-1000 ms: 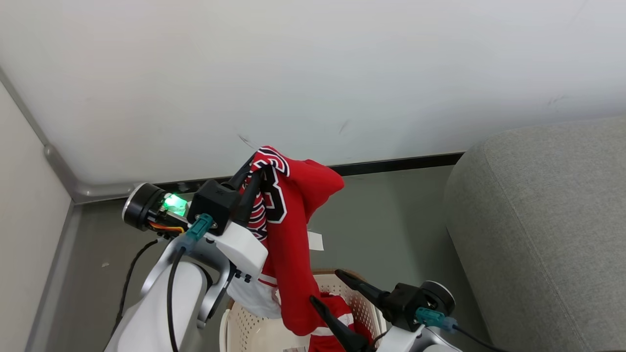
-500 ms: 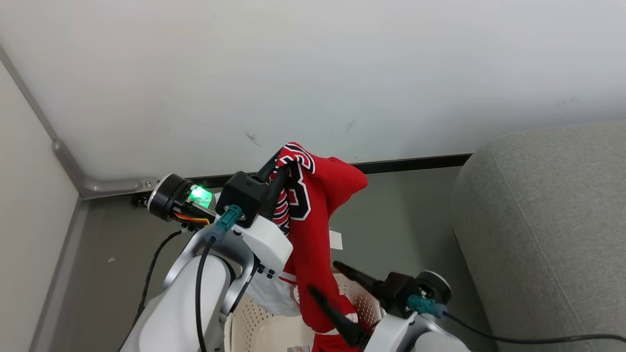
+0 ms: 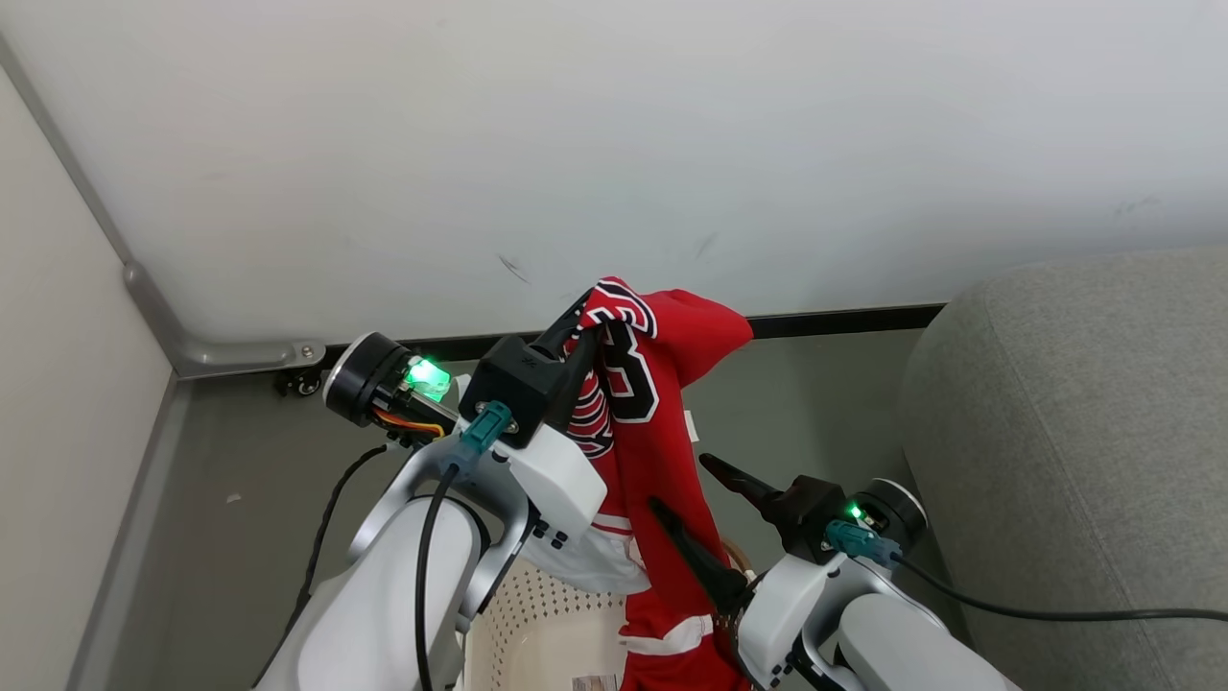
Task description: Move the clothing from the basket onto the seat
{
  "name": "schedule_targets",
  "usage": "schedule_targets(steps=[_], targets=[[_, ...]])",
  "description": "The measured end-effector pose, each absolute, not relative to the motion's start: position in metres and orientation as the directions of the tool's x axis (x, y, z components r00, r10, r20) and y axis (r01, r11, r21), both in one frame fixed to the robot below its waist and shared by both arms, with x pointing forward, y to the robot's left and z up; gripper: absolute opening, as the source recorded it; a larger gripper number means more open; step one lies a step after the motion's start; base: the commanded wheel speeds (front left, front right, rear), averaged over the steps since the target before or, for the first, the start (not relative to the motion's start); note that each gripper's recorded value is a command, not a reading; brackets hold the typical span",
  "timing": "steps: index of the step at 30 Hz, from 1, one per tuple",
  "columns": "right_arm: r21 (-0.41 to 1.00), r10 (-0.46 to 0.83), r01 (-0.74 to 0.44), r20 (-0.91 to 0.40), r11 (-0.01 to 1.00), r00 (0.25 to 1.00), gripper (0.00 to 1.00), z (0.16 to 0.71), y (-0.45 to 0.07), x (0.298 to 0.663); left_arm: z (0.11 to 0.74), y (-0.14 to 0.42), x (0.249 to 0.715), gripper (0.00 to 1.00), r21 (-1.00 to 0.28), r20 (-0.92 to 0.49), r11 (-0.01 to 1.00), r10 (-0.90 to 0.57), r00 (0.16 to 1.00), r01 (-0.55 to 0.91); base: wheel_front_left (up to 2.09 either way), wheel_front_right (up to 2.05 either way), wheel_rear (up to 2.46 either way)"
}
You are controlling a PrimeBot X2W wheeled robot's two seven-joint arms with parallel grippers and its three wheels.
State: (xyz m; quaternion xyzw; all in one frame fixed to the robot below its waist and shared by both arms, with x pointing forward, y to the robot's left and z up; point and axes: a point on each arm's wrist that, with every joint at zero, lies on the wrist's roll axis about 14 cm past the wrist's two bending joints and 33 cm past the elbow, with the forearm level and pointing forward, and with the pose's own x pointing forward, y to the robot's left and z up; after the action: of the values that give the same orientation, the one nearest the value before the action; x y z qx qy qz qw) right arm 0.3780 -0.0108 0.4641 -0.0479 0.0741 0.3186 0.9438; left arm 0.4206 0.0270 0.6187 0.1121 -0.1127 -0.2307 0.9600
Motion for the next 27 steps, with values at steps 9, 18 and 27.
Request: schedule_targets(steps=[9,18,27], targets=[[-0.074,0.61,-0.628,-0.174,0.775,0.773,0.0,0.466,-0.006,0.383,0.618,0.027,0.42,0.0,0.242,0.168,0.872,-0.47,0.867,0.426,0.0,0.0,0.0],[-0.016,0.561,-0.57,-0.155,0.821,0.813,0.0,0.47,-0.021,0.39,0.6,0.027,0.42,0.0,0.162,0.144,0.872,-0.485,0.863,0.463,0.0,0.0,0.0],[0.002,0.525,-0.526,-0.083,0.85,0.847,0.0,0.491,-0.042,0.396,0.58,0.023,0.415,0.0,0.095,0.138,0.862,-0.507,0.851,0.498,0.0,0.0,0.0]])
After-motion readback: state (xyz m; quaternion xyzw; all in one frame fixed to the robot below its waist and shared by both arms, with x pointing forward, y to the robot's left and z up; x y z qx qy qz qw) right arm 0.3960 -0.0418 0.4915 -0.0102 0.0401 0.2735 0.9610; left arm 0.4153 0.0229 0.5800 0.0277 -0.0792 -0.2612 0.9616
